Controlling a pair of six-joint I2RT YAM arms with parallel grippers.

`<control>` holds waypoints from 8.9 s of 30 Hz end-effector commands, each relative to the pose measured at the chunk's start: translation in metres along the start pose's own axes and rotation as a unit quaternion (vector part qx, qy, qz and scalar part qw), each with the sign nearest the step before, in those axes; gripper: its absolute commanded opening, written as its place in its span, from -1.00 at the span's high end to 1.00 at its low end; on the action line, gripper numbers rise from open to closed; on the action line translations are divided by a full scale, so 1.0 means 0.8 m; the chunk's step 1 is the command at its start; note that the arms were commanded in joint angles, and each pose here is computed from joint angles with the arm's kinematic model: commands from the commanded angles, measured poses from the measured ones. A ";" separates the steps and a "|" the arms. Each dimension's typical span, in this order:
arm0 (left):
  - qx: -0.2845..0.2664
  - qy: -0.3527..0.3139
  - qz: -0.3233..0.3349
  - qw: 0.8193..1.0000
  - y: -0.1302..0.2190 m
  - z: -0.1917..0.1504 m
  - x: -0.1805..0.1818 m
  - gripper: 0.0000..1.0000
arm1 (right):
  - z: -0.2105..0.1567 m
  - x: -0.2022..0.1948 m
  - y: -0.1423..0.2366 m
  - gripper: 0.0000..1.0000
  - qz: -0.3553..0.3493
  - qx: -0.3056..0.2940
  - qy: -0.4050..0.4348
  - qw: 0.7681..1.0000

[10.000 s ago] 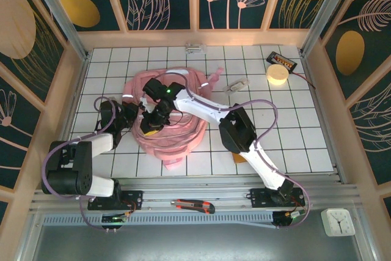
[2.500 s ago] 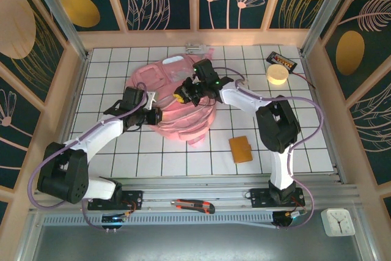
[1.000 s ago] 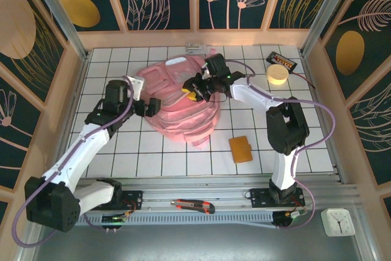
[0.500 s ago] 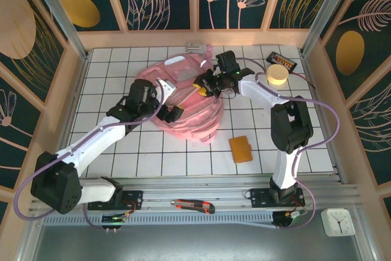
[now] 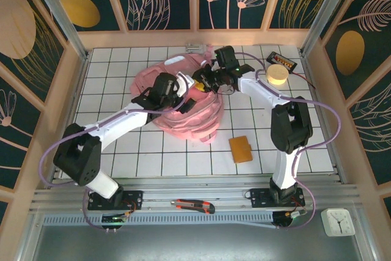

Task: Pack the student bag

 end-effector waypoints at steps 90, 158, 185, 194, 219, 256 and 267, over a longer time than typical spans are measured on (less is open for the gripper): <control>0.068 0.145 0.067 0.985 0.007 -0.021 0.066 1.00 | -0.116 -0.338 0.081 -0.80 -0.523 0.100 0.161 0.831; -0.032 0.303 0.003 0.952 0.016 0.071 0.074 1.00 | -0.027 -0.037 0.022 -0.97 0.007 0.076 0.017 0.997; -0.052 0.306 -0.042 0.950 0.023 0.072 0.059 1.00 | -0.040 -0.035 -0.029 0.54 0.013 0.092 0.043 0.995; -0.058 0.315 -0.050 0.946 0.023 0.073 0.056 1.00 | -0.028 -0.007 -0.065 0.60 0.054 0.107 0.064 0.991; -0.052 0.316 -0.039 0.947 0.028 0.063 0.055 1.00 | -0.028 -0.033 -0.026 0.60 -0.045 0.037 0.109 0.992; -0.046 0.324 -0.038 0.944 0.024 0.047 0.045 1.00 | -0.053 0.000 0.081 0.32 -0.067 -0.036 0.165 0.983; -0.046 0.318 -0.047 0.946 0.022 0.046 0.042 1.00 | 0.044 -0.131 0.136 -0.09 -0.215 -0.147 -0.081 0.962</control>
Point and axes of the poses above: each hand's point on the last joint's axis, 136 mm out from that joint toward the fingers, its own y axis back along the fingers, its own x axis along the line the jaws close on, z = x × y, the point moved 5 cm from there along y, back along the fingers, and after that the axes turned 6 degrees about -y, right-handed, at the moved point
